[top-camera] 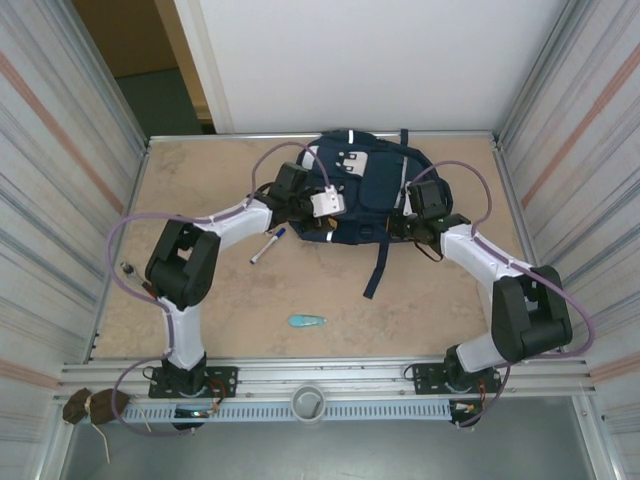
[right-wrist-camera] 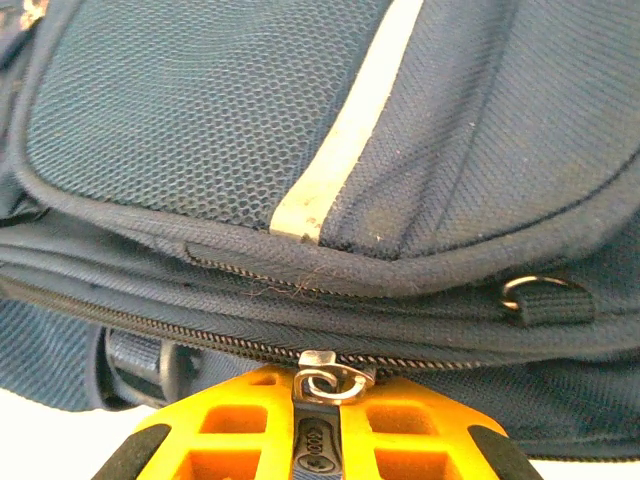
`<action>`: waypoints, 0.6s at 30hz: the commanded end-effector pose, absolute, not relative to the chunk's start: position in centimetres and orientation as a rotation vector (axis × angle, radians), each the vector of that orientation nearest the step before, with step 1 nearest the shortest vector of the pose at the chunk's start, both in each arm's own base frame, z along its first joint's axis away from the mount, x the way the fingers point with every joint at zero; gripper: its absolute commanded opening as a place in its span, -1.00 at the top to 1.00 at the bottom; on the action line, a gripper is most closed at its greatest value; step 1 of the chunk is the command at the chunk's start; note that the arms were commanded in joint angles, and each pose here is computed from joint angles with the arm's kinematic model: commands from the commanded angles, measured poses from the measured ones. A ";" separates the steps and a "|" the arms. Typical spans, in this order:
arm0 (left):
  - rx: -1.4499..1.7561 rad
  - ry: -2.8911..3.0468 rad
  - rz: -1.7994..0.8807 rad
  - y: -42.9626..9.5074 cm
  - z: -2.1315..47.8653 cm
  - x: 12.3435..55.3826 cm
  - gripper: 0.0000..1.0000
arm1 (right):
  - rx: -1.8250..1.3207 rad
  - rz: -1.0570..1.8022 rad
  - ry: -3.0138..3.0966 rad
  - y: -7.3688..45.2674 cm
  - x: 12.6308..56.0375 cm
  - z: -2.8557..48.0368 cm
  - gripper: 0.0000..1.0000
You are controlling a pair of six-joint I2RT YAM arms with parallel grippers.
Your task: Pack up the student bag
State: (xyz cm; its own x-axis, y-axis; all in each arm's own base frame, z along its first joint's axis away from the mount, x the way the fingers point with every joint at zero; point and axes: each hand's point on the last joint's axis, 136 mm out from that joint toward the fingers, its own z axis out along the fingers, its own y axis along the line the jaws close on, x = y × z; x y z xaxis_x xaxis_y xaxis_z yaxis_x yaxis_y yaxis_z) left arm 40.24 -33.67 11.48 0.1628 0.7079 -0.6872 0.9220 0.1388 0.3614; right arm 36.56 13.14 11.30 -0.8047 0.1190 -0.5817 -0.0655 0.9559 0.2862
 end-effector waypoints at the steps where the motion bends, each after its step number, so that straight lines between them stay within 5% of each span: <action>1: 1.665 1.434 -0.249 -36.6 14.6 38.7 -0.17 | 0.012 0.539 2.411 15.5 36.1 14.0 1.00; 7: 1.709 1.401 -0.193 -39.6 13.2 39.8 -0.10 | -0.009 0.614 2.389 17.2 35.4 15.1 1.00; 15: 1.670 1.333 -0.240 -39.4 14.1 40.8 0.79 | 0.131 0.365 2.458 12.5 35.2 13.0 1.00; 18: 1.635 1.289 -0.273 -38.1 15.5 41.3 0.91 | 0.225 0.226 2.480 9.1 35.0 12.0 1.00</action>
State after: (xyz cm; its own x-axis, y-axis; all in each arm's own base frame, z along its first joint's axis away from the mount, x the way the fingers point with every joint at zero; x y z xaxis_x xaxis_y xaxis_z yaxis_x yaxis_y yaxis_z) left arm 39.47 -39.80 12.83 0.3735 0.6562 -0.6557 0.8629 0.0137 0.5052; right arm 35.50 13.63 12.07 -0.8044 0.1631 -0.5713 -0.0350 0.9469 0.3196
